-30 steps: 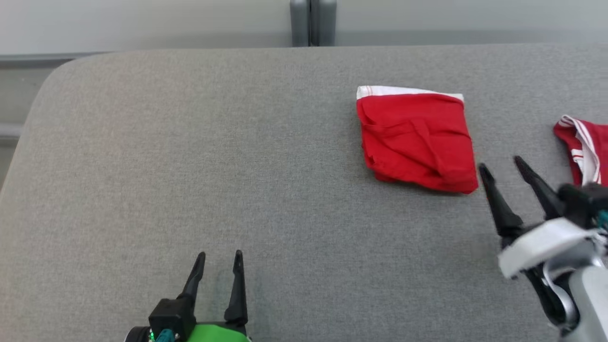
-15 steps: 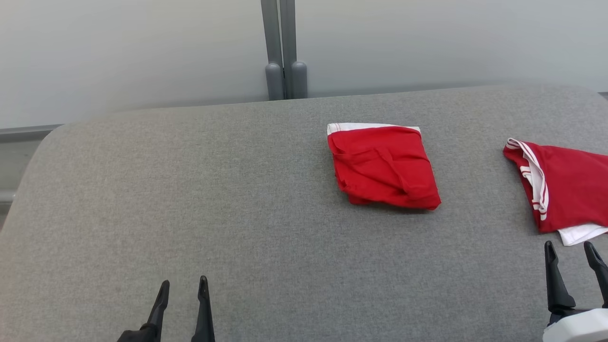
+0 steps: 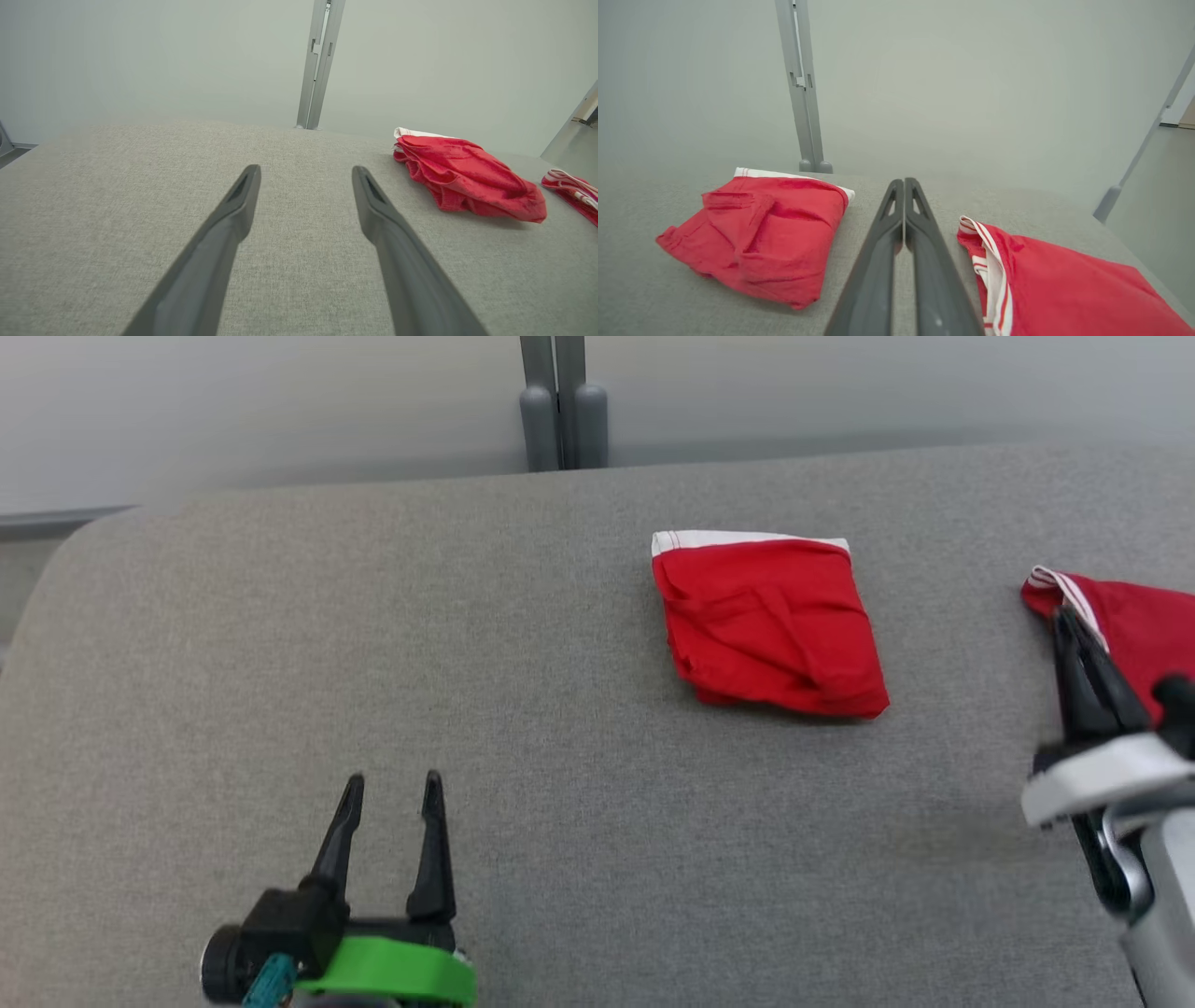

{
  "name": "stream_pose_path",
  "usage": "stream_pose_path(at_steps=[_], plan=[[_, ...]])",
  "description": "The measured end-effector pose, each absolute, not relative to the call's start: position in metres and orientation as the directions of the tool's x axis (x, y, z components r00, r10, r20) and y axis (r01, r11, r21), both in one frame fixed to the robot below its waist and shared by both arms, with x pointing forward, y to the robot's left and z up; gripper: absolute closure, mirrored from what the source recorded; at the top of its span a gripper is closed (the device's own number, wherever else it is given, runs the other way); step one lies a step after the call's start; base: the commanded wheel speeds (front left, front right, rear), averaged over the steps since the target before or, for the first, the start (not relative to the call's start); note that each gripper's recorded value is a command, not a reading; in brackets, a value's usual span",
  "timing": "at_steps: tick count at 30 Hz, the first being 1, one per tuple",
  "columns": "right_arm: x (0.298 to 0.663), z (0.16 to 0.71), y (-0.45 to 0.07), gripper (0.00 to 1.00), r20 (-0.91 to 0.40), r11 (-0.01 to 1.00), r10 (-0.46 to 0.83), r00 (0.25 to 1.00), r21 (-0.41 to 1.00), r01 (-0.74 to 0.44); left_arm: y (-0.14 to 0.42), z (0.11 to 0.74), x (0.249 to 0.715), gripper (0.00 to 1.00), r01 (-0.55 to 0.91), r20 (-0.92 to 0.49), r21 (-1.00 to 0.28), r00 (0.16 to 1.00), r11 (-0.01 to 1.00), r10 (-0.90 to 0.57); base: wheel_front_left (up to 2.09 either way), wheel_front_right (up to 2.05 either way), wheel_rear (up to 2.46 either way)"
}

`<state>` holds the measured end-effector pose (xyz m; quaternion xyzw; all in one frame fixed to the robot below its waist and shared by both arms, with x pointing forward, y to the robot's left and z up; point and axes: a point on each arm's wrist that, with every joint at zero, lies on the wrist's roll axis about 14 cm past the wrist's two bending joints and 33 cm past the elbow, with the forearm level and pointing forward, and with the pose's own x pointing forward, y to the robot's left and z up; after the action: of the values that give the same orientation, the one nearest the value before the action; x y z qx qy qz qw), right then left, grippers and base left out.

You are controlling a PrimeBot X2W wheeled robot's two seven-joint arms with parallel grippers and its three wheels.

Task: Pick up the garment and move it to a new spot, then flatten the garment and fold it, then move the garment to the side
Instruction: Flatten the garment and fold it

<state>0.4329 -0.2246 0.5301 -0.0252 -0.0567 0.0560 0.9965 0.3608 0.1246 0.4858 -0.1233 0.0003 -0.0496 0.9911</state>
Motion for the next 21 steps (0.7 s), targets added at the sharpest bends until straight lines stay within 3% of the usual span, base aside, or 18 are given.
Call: stream_pose_path(at_steps=[4, 9, 14, 21], plan=[[0.488, 0.514, -0.193, 1.0, 0.018, 0.973, 0.209, 0.978, -0.099, -0.206, 0.109, 0.483, 0.384, 0.0, 0.13, 0.008, -0.268, 0.991, 0.955, -0.132, 0.0, 0.0, 0.0], [0.524, 0.462, -0.147, 1.0, -0.141, 0.937, 0.32, 0.937, -0.095, -0.335, 0.106, 0.459, 0.393, 0.0, 0.108, -0.064, -0.285, 0.989, 0.953, -0.131, 0.0, 0.0, 0.0], [0.529, 0.414, -0.112, 1.0, -0.256, 0.899, 0.404, 0.878, -0.068, -0.433, 0.126, 0.444, 0.392, 0.0, 0.027, -0.115, -0.269, 0.992, 0.963, -0.06, 0.0, 0.0, 0.0], [0.509, 0.397, -0.064, 1.0, -0.272, 0.825, 0.534, 0.8, -0.037, -0.563, 0.149, 0.438, 0.384, 0.0, -0.044, -0.139, -0.249, 0.99, 0.968, 0.009, 0.0, 0.0, 0.0]])
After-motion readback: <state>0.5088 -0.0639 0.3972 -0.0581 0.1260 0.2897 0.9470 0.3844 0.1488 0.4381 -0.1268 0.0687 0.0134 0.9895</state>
